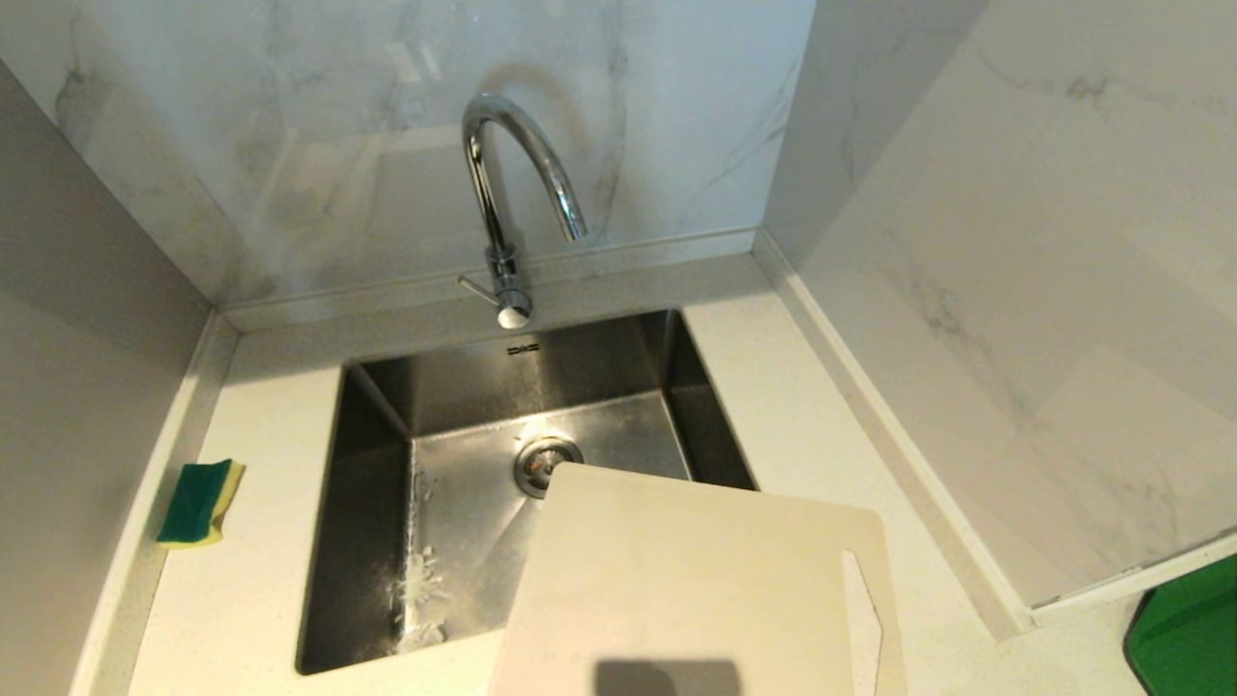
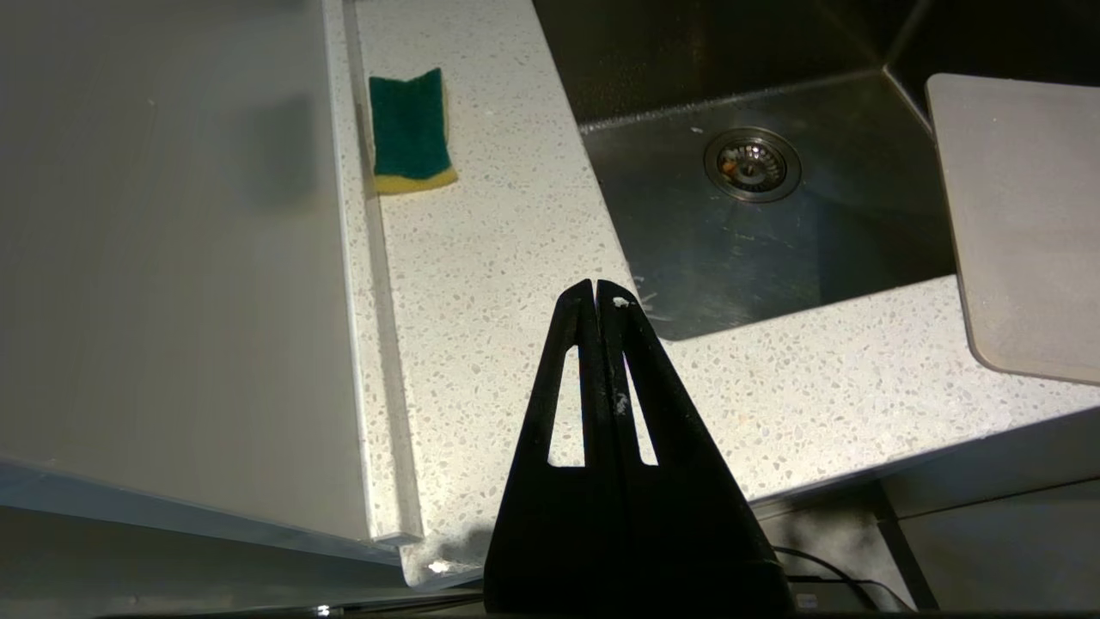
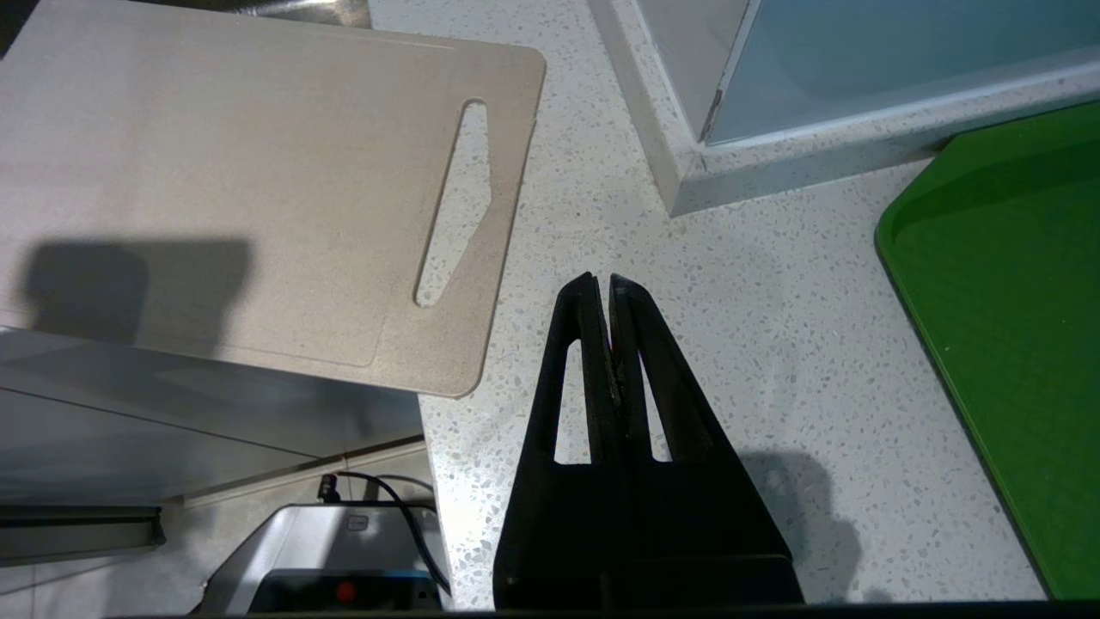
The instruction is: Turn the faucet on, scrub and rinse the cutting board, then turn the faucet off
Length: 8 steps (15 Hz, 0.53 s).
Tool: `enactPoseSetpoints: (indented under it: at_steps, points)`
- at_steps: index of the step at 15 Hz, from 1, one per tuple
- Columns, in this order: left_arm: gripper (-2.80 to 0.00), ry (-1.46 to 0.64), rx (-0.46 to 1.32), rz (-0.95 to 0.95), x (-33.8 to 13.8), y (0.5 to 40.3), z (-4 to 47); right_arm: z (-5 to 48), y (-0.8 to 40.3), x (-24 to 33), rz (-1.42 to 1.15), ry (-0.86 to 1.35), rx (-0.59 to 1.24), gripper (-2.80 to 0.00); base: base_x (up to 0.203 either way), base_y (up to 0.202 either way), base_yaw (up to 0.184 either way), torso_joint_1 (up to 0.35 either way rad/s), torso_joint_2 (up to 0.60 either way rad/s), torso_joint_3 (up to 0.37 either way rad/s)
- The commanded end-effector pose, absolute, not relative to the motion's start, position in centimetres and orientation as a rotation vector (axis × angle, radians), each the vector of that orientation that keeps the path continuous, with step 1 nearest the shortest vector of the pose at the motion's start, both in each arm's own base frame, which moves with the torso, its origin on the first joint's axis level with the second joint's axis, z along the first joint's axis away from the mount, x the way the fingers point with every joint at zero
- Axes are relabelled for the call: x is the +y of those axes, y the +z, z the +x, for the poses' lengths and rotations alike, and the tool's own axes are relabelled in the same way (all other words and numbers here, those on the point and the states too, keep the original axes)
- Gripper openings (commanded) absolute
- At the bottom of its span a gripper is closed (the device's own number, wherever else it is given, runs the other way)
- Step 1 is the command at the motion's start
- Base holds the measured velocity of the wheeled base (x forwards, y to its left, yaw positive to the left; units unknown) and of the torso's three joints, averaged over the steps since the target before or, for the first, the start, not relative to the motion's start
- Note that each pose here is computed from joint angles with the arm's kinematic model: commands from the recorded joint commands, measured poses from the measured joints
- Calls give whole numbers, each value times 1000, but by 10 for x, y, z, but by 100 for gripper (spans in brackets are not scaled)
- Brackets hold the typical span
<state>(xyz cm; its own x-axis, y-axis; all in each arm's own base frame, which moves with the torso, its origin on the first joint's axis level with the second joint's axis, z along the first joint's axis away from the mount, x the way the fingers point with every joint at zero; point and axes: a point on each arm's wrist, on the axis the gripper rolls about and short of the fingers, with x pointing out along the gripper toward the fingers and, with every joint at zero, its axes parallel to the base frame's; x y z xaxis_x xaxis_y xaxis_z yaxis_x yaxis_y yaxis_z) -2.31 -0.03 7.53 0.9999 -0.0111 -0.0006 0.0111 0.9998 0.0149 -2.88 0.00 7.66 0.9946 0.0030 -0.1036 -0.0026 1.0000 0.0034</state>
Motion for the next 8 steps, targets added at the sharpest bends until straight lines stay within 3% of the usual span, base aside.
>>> enactPoseSetpoints:
  at_steps: [1, 8]
  points:
    - [-280, -11, 4, 14, 0, 75, -23, -29, 76, 0, 3, 4, 106, -280, 0, 0, 0, 0, 0, 0]
    - [-280, -11, 4, 14, 0, 75, -23, -29, 76, 0, 3, 4, 106, -280, 0, 0, 0, 0, 0, 0]
